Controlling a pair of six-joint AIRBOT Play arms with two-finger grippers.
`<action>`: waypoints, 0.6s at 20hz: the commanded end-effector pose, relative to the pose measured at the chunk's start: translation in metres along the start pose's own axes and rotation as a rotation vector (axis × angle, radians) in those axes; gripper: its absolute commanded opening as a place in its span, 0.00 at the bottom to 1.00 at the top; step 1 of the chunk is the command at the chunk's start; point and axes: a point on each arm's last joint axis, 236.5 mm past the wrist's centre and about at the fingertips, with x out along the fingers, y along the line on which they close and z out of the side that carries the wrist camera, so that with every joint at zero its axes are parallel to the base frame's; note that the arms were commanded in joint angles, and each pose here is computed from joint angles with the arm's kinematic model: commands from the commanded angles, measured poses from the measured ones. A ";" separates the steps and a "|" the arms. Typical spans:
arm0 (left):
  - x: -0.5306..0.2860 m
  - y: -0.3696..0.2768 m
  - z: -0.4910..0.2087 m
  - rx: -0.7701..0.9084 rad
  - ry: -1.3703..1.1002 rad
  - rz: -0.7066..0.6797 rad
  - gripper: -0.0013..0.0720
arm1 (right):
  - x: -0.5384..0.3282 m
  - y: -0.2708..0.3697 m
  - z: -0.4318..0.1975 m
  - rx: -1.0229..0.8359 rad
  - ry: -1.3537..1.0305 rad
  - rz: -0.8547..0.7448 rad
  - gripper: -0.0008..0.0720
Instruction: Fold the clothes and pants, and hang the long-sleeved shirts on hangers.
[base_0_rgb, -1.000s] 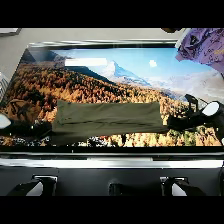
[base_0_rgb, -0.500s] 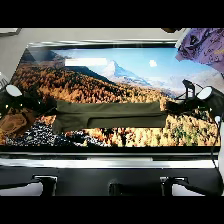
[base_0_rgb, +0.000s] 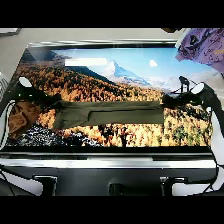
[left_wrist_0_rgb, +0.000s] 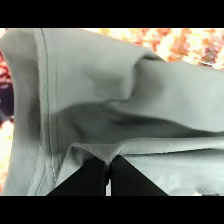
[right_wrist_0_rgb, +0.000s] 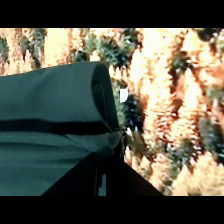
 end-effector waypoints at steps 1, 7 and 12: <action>0.014 0.004 0.001 -0.009 0.035 0.001 0.04 | 0.024 0.016 -0.005 -0.006 0.037 0.041 0.05; 0.019 0.006 0.000 -0.014 0.046 0.001 0.19 | 0.036 0.016 -0.009 0.050 0.050 -0.003 0.21; -0.006 -0.004 0.009 0.004 0.025 -0.002 0.67 | -0.017 0.013 0.009 0.173 0.075 0.071 0.61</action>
